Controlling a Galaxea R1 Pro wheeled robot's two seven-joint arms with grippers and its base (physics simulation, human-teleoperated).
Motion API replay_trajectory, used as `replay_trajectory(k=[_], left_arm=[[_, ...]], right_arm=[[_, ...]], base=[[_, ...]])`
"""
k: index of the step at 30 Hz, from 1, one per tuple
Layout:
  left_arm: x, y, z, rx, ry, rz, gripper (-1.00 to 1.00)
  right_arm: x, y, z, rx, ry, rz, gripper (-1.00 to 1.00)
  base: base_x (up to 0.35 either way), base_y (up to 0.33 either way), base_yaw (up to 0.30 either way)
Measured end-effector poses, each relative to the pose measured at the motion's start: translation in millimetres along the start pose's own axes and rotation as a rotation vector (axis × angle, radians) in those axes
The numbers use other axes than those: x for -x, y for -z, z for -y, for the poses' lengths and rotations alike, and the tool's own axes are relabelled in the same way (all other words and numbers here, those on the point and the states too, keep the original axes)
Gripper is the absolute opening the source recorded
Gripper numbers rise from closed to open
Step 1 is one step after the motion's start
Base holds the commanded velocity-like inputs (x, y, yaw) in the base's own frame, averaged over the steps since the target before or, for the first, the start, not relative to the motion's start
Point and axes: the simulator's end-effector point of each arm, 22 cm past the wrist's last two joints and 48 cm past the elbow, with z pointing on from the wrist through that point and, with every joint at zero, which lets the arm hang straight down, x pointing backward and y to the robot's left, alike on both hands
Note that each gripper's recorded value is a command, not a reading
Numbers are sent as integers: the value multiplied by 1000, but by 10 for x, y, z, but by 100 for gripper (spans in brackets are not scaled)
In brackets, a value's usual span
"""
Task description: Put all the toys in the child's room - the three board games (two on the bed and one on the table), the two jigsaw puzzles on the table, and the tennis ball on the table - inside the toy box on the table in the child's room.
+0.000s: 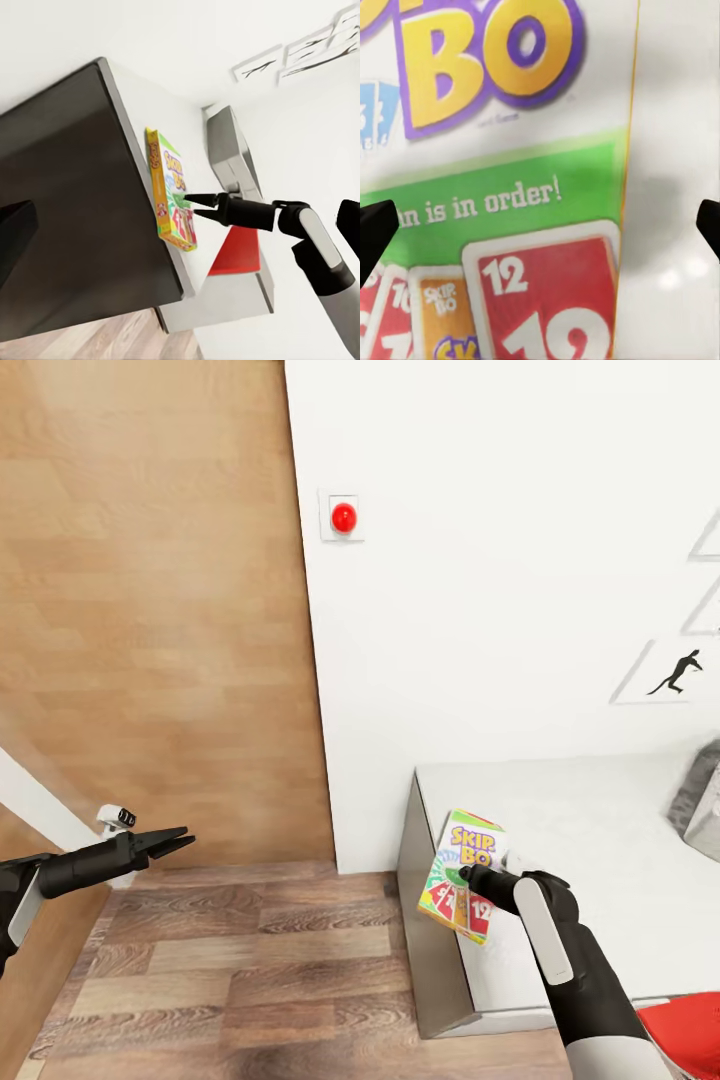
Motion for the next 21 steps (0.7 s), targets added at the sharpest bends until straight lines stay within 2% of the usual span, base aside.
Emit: replay_trajectory(k=[9, 21], left_arm=[[27, 8, 60, -4, -11, 3, 100], [59, 14, 142, -11, -25, 7, 100]], right_arm=[[168, 142, -61, 18, 0, 47, 100], [281, 267, -92, 32, -2, 81, 100]], base=[[0, -41, -136], [0, -256, -136]])
